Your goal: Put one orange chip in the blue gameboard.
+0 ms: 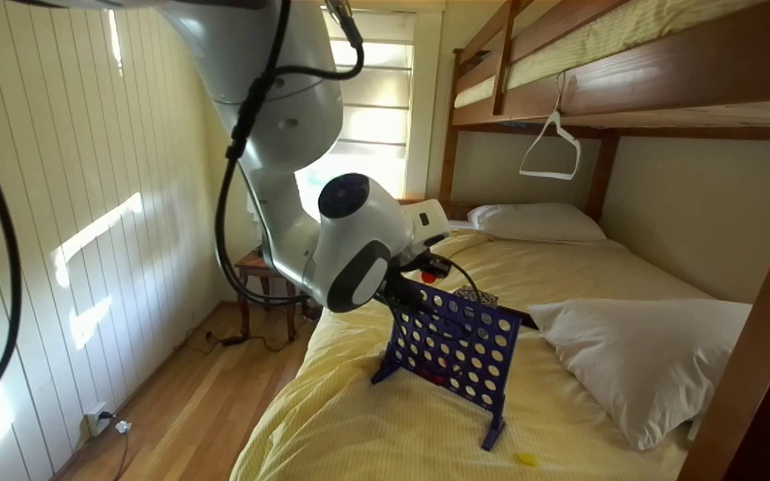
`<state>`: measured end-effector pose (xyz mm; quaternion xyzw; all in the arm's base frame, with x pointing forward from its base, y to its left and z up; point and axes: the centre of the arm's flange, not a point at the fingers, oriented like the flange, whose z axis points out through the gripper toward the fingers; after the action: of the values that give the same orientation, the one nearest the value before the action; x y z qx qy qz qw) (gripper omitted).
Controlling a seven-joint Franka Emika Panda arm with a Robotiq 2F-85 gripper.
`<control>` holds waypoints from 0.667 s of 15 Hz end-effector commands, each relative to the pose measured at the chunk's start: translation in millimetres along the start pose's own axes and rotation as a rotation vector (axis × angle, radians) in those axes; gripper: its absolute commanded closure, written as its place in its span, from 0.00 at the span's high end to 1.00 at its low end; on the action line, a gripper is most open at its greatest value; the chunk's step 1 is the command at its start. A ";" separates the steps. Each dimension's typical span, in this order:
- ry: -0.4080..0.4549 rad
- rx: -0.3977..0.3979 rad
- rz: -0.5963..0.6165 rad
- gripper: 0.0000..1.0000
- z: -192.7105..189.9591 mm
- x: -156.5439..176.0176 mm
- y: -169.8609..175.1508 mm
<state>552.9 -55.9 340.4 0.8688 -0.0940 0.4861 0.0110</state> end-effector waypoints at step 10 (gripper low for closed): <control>0.135 0.026 0.025 0.09 0.9 -16.4 9.1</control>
<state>547.4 -60.9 332.4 0.8394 -0.0986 0.5345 0.0095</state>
